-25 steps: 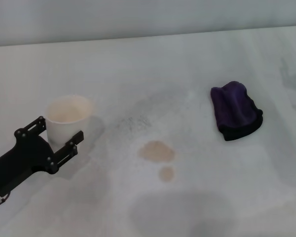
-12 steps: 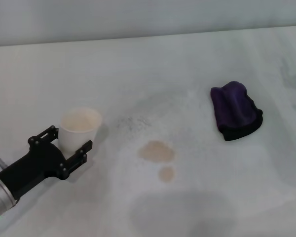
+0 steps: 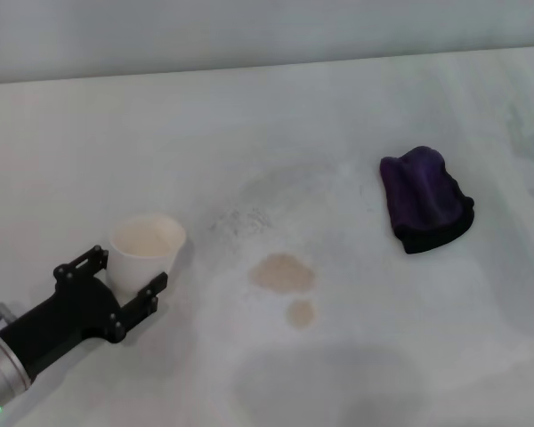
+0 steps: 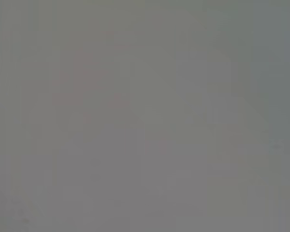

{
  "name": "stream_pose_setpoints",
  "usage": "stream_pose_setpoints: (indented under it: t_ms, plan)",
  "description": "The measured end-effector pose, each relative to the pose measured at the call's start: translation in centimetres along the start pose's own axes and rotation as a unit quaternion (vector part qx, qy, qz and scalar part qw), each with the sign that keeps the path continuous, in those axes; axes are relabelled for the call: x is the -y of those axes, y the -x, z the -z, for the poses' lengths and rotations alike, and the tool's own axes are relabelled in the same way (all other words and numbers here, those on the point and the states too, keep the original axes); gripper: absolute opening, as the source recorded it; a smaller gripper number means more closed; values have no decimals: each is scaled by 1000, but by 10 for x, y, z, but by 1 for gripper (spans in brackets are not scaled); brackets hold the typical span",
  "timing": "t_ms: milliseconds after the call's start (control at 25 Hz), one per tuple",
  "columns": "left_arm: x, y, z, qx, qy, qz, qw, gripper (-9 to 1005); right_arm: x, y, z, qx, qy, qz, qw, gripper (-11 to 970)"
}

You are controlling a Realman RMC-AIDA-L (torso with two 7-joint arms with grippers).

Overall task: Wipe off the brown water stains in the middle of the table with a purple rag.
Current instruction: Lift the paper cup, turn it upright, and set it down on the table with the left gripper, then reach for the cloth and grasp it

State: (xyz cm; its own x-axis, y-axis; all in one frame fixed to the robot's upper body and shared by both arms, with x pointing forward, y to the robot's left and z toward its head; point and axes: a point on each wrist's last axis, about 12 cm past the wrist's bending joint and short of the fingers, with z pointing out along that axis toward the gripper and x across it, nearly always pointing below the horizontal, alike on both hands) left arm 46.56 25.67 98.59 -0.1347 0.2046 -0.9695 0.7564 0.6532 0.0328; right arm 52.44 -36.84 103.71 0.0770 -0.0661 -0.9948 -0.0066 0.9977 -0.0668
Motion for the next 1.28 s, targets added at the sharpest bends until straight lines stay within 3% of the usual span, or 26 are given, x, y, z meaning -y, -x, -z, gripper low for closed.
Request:
stream_pose_setpoints:
  t_ms: [520, 840, 1280]
  plan:
    - [8, -11, 11, -16, 9, 14, 1000, 650, 0, 0, 1, -1, 0, -1, 1000, 453]
    - [12, -16, 18, -19, 15, 10, 1000, 877, -1, -1, 3, -2, 0, -2, 1000, 453]
    - [20, -22, 38, 1, 42, -2, 999, 876, -1, -2, 4, -2, 0, -2, 1000, 452]
